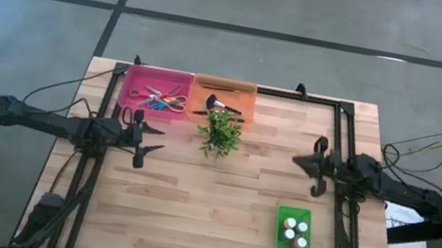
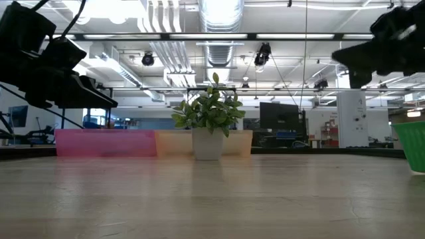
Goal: Pick & Place Paint Supplies
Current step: Return to Home Position
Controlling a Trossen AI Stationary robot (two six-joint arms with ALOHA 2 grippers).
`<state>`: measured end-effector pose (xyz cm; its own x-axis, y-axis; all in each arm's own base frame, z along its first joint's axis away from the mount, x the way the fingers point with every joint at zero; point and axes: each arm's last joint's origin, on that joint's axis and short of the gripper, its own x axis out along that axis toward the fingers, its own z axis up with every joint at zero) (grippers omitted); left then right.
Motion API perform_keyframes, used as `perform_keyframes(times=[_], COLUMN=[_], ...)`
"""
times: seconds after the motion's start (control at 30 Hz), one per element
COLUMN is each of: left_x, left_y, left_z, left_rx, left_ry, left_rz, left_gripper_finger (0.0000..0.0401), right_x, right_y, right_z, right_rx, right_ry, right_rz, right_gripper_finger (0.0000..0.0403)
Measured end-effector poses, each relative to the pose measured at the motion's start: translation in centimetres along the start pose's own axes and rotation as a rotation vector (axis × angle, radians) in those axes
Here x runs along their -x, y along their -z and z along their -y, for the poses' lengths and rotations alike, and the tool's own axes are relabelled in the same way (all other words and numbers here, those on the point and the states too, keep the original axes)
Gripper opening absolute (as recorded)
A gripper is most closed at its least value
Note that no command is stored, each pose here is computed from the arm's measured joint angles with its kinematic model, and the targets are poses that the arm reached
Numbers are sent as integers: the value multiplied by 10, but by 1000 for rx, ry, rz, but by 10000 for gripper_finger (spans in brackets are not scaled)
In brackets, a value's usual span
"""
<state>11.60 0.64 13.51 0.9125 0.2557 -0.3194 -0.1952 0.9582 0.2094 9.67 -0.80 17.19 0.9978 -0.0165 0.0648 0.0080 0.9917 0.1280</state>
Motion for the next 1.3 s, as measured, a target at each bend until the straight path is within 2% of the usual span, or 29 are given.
perform_keyframes(times=[0.13,0.27,1.3], left_x=[0,0,0], left_y=[0,0,0], left_z=[0,0,0], left_rx=[0,0,0], left_ry=[0,0,0], left_rz=[-1,-1,0], left_gripper_finger=[212,212,212], right_x=[0,0,0], right_y=[0,0,0], right_z=[10,13,13], right_rx=[-149,-193,-193], right_ry=[183,252,252], right_rz=[22,33,34], right_gripper_finger=[22,22,22])
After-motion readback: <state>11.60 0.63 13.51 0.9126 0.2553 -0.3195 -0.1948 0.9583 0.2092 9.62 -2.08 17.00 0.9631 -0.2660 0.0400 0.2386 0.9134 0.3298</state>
